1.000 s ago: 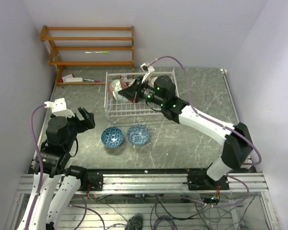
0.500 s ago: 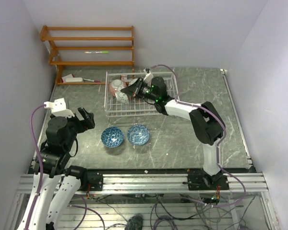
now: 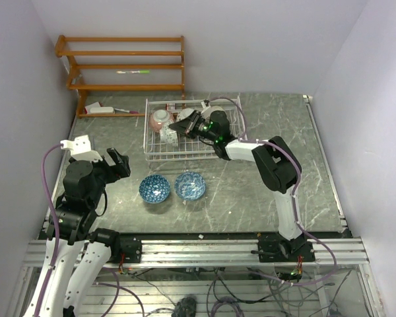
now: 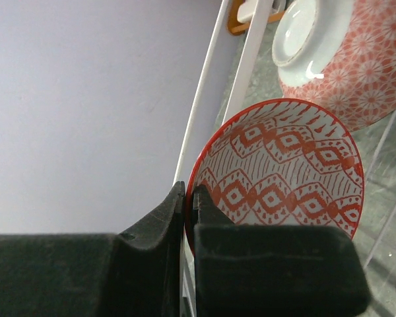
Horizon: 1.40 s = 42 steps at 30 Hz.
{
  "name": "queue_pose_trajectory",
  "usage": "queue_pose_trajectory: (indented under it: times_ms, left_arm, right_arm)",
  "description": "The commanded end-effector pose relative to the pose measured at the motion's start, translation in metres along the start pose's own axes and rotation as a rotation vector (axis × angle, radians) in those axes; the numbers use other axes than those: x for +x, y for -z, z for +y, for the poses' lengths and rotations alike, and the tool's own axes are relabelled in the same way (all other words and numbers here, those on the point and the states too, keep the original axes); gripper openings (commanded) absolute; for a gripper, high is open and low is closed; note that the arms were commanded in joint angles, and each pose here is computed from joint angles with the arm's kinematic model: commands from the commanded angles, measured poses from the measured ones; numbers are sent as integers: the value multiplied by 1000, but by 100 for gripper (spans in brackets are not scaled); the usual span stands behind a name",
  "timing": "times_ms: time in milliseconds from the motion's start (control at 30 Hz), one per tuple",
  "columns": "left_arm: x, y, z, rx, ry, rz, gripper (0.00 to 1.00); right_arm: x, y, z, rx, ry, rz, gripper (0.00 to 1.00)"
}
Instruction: Load the bowls into the dish rack
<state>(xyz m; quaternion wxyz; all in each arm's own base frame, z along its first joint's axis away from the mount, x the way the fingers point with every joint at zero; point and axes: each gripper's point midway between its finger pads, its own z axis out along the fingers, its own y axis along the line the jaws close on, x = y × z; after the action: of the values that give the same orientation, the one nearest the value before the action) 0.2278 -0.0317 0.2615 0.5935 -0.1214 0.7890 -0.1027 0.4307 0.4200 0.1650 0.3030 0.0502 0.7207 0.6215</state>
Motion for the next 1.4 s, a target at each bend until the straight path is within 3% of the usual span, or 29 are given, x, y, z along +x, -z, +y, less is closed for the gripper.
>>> queue_pose_trajectory:
  times_ms: [0, 433, 1367]
  left_arm:
    - [-3, -1, 4, -21, 11, -14, 98]
    - [-3, -1, 4, -23, 10, -11, 98]
    - [-3, -1, 3, -17, 8, -11, 98]
  right_arm:
    - [-10, 7, -16, -10, -52, -22, 0]
    - [-9, 32, -69, 145, -123, -23, 0]
    - [26, 99, -100, 387, -150, -28, 10]
